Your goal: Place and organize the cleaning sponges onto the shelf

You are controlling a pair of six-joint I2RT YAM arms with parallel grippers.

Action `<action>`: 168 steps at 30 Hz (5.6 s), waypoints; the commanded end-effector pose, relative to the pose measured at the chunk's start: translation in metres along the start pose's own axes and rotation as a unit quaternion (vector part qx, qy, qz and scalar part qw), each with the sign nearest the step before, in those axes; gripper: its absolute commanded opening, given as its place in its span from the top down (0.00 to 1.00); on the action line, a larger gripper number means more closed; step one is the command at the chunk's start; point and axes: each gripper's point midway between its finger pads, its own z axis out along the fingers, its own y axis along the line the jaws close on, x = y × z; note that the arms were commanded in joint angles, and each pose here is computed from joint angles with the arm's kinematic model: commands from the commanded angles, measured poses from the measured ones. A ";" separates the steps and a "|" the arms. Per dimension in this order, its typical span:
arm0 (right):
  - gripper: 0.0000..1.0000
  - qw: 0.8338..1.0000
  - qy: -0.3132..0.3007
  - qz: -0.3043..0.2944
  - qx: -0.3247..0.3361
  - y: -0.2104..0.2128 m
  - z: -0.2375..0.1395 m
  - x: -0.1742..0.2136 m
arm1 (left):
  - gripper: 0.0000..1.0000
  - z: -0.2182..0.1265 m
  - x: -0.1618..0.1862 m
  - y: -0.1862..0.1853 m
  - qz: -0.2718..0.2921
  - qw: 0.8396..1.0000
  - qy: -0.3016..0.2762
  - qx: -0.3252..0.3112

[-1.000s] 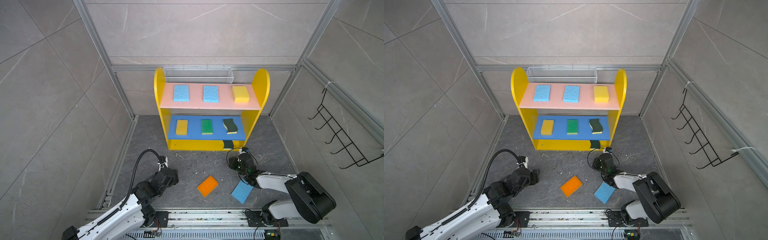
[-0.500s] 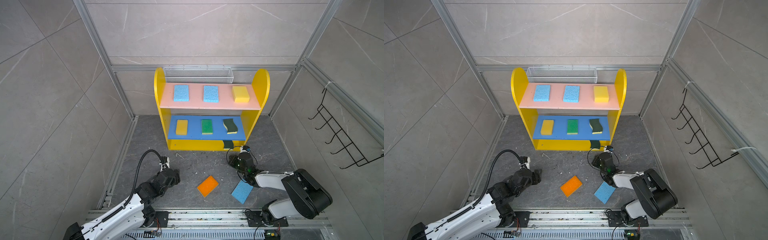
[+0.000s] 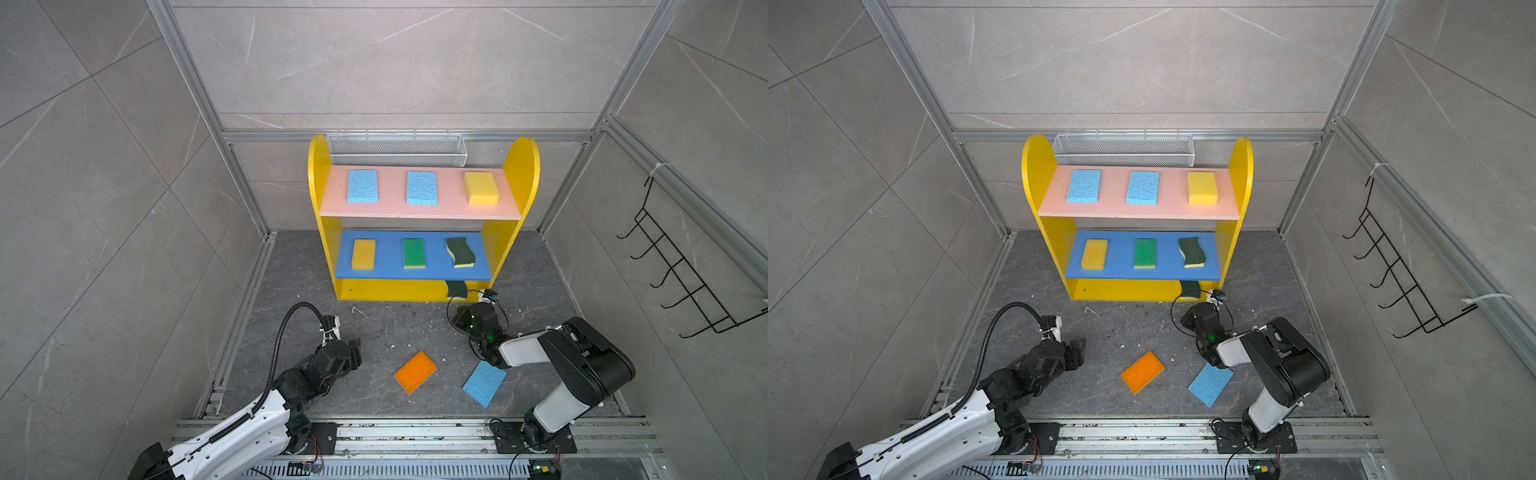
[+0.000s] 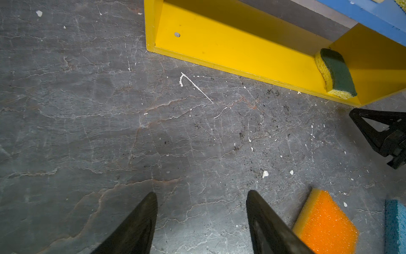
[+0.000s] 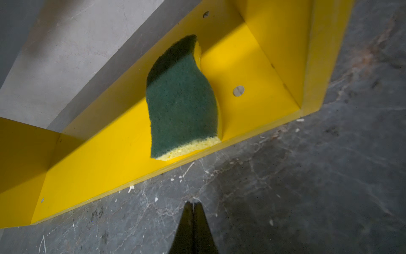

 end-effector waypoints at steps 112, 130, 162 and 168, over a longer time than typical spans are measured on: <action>0.91 0.995 -0.032 -0.012 0.096 -0.008 -0.057 -0.009 | 0.32 -0.010 -0.018 0.004 0.001 1.000 -0.014 -0.028; 0.80 0.983 -0.030 -0.069 0.168 -0.033 -0.148 -0.070 | 0.28 -0.035 -0.035 -0.016 0.035 0.998 0.042 -0.030; 0.83 0.998 0.028 0.015 0.049 -0.044 -0.154 -0.125 | 1.00 0.069 -0.031 -0.265 -0.050 0.932 -0.133 0.334; 0.83 0.999 0.020 0.001 0.039 -0.035 -0.156 -0.130 | 1.00 0.089 -0.037 -0.289 -0.080 0.918 -0.175 0.347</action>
